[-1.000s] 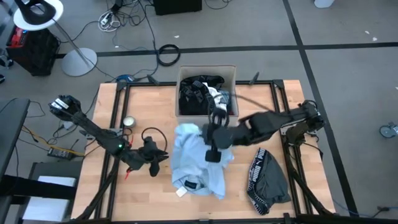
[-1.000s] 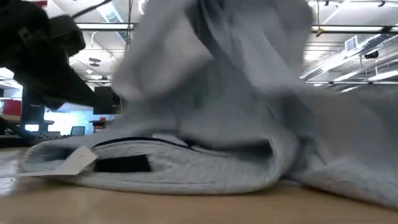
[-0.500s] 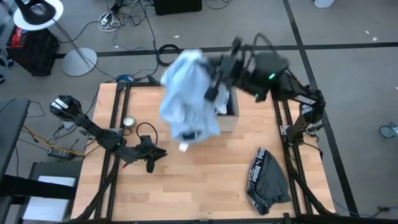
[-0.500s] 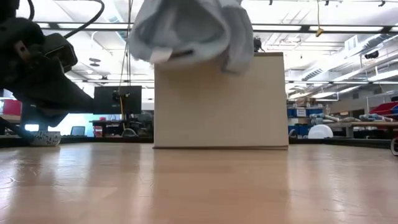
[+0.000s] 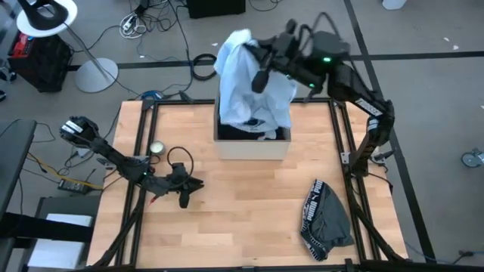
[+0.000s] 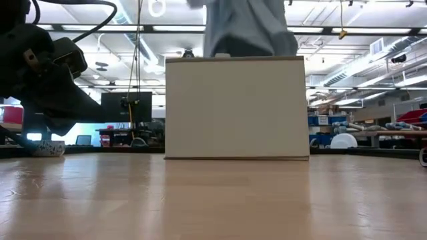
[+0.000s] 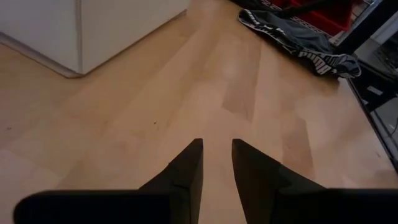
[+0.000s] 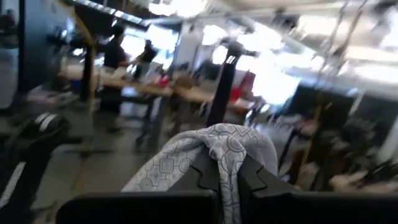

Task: Sort clothes
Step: Put the blue patterned polo into the white laundry bin

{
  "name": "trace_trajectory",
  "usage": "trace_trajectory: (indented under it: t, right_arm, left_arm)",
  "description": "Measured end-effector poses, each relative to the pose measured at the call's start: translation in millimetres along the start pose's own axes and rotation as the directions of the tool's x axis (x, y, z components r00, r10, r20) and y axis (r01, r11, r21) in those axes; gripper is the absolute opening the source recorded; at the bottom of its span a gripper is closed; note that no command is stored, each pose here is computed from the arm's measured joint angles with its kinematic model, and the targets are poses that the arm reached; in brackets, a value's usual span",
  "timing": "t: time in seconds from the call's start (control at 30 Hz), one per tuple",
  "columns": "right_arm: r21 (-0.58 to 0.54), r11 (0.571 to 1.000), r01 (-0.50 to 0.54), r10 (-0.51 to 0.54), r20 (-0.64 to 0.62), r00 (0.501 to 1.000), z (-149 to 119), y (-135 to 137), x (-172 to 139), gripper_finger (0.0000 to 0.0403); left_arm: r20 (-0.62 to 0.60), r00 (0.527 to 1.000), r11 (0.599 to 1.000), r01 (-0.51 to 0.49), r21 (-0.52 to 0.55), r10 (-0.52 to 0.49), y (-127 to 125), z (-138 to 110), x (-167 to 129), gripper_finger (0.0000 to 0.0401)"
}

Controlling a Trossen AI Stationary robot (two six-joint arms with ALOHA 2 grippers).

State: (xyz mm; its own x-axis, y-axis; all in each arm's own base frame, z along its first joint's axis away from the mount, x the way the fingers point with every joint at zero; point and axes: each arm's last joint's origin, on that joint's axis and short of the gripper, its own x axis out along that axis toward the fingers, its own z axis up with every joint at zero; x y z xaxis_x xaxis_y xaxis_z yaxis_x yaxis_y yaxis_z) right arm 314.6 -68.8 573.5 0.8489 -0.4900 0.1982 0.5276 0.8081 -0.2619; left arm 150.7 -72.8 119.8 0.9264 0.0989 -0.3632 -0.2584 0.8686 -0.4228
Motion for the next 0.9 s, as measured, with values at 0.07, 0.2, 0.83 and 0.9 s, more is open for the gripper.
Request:
trace_trajectory:
  t: [0.07, 0.2, 0.83, 0.9]
  right_arm:
    - [0.038, 0.998, -0.055, 0.057, -0.051, 0.997, -17.7, 2.6, 12.0, 0.0003]
    - [0.079, 0.995, -0.068, 0.080, -0.157, 0.984, -45.4, 2.0, 24.4, 0.0003]
    - [0.100, 0.986, 0.136, 0.031, -0.900, 0.435, -281.6, 39.9, 75.3, 0.0048]
    - [0.131, 0.976, 0.174, 0.057, -0.925, 0.376, -312.7, 42.8, 81.8, 0.0071]
  left_arm:
    - [-0.009, 1.000, 1.000, 0.007, -0.002, -0.007, 0.3, 0.2, 0.5, 0.0090]
    - [-0.015, 1.000, 1.000, 0.016, -0.003, -0.016, 0.1, 0.1, 0.6, 0.0090]
    - [-0.009, 1.000, 1.000, 0.027, -0.010, -0.027, -1.0, 1.1, 0.6, 0.0090]
    - [-0.012, 1.000, 1.000, 0.025, -0.008, -0.025, -0.7, 0.8, 0.6, 0.0090]
